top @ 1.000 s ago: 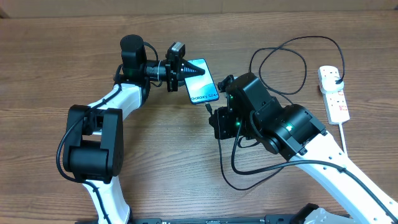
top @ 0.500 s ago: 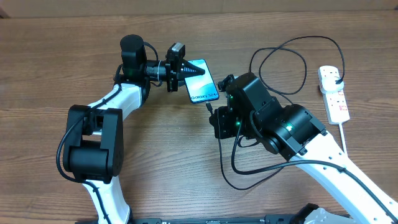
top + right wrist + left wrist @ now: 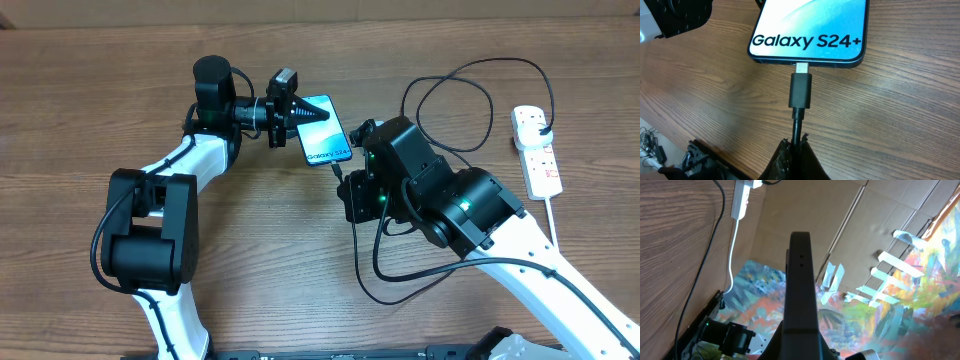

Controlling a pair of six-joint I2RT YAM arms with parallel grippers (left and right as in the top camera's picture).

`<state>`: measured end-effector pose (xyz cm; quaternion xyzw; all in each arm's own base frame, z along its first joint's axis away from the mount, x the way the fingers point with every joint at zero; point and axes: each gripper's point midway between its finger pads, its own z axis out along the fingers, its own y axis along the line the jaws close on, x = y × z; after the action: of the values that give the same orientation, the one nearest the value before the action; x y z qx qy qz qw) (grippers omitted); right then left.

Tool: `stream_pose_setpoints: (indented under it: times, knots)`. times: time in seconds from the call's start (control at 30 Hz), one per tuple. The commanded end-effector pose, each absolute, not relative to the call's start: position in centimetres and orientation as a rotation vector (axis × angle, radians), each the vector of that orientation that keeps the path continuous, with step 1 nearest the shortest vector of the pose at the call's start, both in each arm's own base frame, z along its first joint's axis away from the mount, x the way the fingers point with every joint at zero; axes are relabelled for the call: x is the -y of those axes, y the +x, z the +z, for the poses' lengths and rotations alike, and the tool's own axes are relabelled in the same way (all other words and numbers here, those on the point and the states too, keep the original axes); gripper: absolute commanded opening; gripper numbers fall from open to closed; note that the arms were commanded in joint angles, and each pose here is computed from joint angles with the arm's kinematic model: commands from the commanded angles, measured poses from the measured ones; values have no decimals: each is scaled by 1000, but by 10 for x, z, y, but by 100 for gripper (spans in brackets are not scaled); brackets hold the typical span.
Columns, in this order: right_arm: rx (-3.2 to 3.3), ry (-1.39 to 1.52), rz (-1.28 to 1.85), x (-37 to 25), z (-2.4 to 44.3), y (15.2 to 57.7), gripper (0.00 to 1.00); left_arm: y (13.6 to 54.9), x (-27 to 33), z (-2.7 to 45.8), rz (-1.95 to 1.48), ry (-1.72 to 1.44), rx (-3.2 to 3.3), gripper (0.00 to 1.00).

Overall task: Plug charger to phone and switch on socket
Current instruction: 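Push the USB-C plug fully into the phone port with the right gripper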

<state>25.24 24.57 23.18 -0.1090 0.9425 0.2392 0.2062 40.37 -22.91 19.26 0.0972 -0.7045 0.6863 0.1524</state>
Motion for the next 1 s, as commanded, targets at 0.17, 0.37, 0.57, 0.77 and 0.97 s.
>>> stream_pose_setpoints:
  times: [0.17,0.37,0.57,0.77,0.97]
  knots:
    - [-2653,-314,630,-247,220,255,4,407,233,200,1969,274,2020,4]
    - [-2646,-315,631,-248,221,256,4,407,233,200,1974,269,2024,4]
    - [-2643,-343,623,-247,221,255,4,410,230,200,2065,144,2104,4]
    - [-2658,-343,615,-245,219,253,4,417,226,199,2096,152,2136,4]
    - [-2668,-343,609,-244,218,251,4,419,226,199,2106,157,2149,4]
